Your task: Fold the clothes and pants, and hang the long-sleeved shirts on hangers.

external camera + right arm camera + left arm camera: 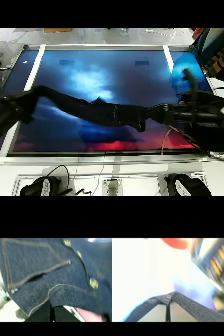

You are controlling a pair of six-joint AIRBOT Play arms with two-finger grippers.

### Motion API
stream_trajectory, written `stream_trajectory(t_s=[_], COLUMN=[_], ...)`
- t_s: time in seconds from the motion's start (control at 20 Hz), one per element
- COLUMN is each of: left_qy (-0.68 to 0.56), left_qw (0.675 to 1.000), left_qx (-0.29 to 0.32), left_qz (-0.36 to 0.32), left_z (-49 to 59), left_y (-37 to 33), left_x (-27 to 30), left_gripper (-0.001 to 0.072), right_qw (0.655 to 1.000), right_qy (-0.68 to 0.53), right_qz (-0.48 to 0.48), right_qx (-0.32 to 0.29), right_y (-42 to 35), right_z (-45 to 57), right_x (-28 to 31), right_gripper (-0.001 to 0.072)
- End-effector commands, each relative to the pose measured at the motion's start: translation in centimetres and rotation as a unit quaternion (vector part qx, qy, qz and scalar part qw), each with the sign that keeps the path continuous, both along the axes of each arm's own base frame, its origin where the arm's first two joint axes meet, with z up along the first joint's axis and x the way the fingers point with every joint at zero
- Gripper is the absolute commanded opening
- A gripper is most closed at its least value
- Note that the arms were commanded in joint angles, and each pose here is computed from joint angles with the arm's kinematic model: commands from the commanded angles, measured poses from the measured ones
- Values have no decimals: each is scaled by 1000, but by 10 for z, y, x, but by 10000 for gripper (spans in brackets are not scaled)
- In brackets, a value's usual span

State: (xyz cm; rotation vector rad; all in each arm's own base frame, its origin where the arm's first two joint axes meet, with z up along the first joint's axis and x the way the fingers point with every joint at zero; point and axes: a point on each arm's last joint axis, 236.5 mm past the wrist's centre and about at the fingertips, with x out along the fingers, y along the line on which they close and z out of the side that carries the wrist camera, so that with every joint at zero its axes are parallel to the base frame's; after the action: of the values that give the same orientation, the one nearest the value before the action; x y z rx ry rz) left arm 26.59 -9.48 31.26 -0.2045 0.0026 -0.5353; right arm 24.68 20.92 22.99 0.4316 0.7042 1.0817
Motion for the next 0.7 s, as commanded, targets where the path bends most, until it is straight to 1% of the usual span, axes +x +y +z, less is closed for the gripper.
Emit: stream_trajectory(t_s=[0.0, 0.1, 0.2, 0.3, 0.35, 0.45, 0.5, 0.55, 0.65], left_qy=[-170, -179, -127, -45, 6, 111, 161, 196, 251], left_qw=[983, 980, 986, 993, 994, 986, 978, 973, 962], left_qx=[9, 22, 15, -21, -47, -112, -124, -119, -106], left_qz=[74, 85, 107, 106, 95, 63, 43, 24, 10], left_z=[83, 83, 62, 24, -2, -58, -87, -118, -172], left_y=[-1, -4, 11, 28, 33, 35, 27, 15, -14], left_x=[-78, -91, -71, -29, -3, 48, 71, 94, 131], left_gripper=[4, 3, 4, 3, 3, 3, 3, 3, 3], right_qw=[993, 990, 986, 977, 970, 949, 938, 929, 907], right_qy=[-69, -58, -32, 12, 34, 92, 114, 125, 136], right_qz=[-16, -54, -105, -174, -206, -270, -302, -331, -389], right_qx=[98, 117, 122, 123, 127, 133, 124, 111, 89], right_y=[9, 4, -6, -17, -19, -14, -8, -5, -6], right_z=[101, 114, 104, 68, 44, -18, -52, -79, -122], right_x=[-51, -55, -38, 4, 27, 74, 95, 113, 149], right_gripper=[32, 32, 32, 32, 32, 32, 32, 32, 32])
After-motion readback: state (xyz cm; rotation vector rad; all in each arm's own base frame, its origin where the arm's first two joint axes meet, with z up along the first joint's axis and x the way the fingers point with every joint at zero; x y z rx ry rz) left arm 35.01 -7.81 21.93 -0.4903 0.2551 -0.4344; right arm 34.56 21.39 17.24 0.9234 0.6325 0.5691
